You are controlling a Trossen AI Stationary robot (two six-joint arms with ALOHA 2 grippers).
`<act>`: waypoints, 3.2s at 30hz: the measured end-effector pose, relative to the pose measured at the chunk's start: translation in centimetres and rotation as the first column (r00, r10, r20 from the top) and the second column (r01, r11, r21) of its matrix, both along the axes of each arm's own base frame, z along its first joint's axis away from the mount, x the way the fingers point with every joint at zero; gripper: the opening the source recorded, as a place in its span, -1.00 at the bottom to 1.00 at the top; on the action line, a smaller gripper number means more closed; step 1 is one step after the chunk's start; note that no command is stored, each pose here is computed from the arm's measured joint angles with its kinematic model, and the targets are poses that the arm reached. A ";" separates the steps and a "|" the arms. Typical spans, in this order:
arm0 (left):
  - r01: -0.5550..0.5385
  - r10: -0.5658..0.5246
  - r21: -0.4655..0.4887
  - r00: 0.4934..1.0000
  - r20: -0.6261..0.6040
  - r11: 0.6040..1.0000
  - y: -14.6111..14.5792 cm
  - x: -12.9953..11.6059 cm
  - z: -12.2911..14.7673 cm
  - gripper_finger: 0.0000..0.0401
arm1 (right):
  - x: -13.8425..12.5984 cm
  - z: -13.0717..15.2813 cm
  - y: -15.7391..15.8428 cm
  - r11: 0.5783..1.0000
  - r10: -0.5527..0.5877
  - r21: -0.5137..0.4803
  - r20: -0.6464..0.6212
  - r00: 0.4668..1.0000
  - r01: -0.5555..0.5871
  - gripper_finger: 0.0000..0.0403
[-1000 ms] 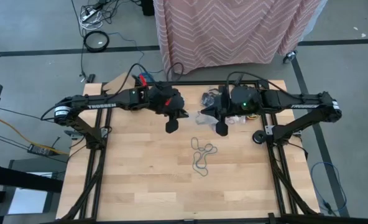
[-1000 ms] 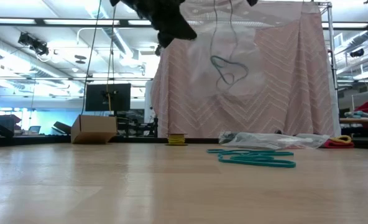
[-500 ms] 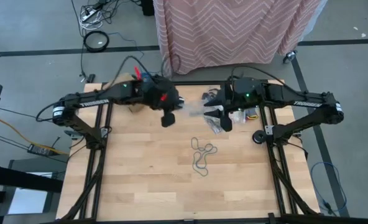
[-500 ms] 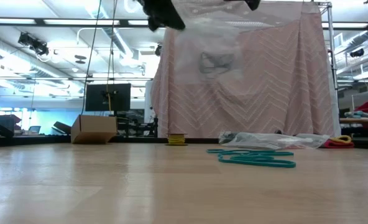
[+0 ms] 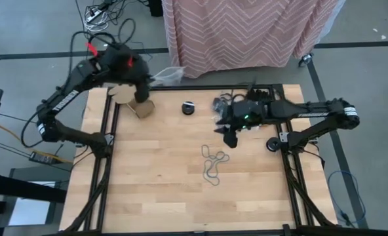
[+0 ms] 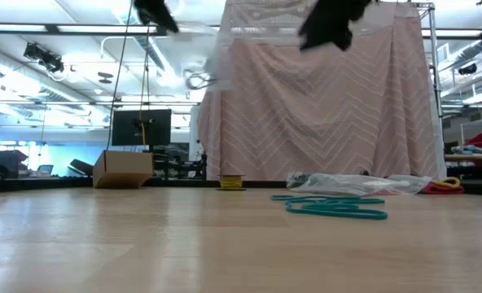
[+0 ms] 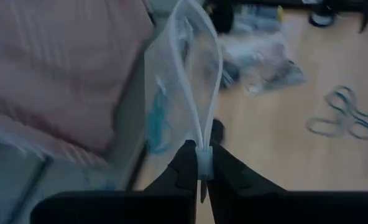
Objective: Sort rubber bands
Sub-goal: Put the blue rubber band into the transparent zip bag
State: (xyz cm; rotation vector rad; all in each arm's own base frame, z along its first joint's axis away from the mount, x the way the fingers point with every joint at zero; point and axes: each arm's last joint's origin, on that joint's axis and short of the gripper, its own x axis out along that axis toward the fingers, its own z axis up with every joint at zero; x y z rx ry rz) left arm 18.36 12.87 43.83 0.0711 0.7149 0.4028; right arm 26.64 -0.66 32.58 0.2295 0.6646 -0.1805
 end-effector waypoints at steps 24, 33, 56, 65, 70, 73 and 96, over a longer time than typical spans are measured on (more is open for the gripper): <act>0.016 0.034 -0.292 0.986 0.165 0.956 -4.9 -3.1 -6.6 -0.89 | 3.7 -19.6 3.5 0.991 0.134 0.050 -0.369 0.920 -0.125 -0.28; 0.056 0.026 -0.328 0.970 0.240 0.943 -5.4 -1.5 -8.2 -0.88 | 3.1 -17.2 4.2 0.993 0.056 0.118 -0.344 0.937 -0.016 -0.96; 0.233 -0.150 -0.335 0.955 0.255 0.913 -5.8 9.2 -12.9 -0.88 | -2.4 9.6 2.0 0.945 -0.012 -0.295 0.394 0.919 0.139 -1.00; 0.272 -0.189 -0.359 0.950 0.250 0.893 -7.2 11.1 -14.2 -0.87 | -2.1 9.8 1.4 0.937 -0.006 -0.322 0.382 0.924 0.138 -1.00; 0.277 -0.194 -0.359 0.948 0.251 0.891 -7.3 11.2 -14.3 -0.87 | -1.4 9.2 1.5 0.941 0.018 -0.321 0.357 0.934 0.104 -1.00; 0.276 -0.192 -0.360 0.949 0.251 0.891 -7.3 11.2 -14.3 -0.87 | -0.8 8.8 1.7 0.945 0.038 -0.318 0.341 0.939 0.078 -1.00; 0.291 -0.202 -0.361 0.943 0.265 0.886 -7.3 11.3 -14.2 -0.87 | 0.6 9.1 1.0 0.942 0.067 -0.325 0.418 0.906 0.080 -1.00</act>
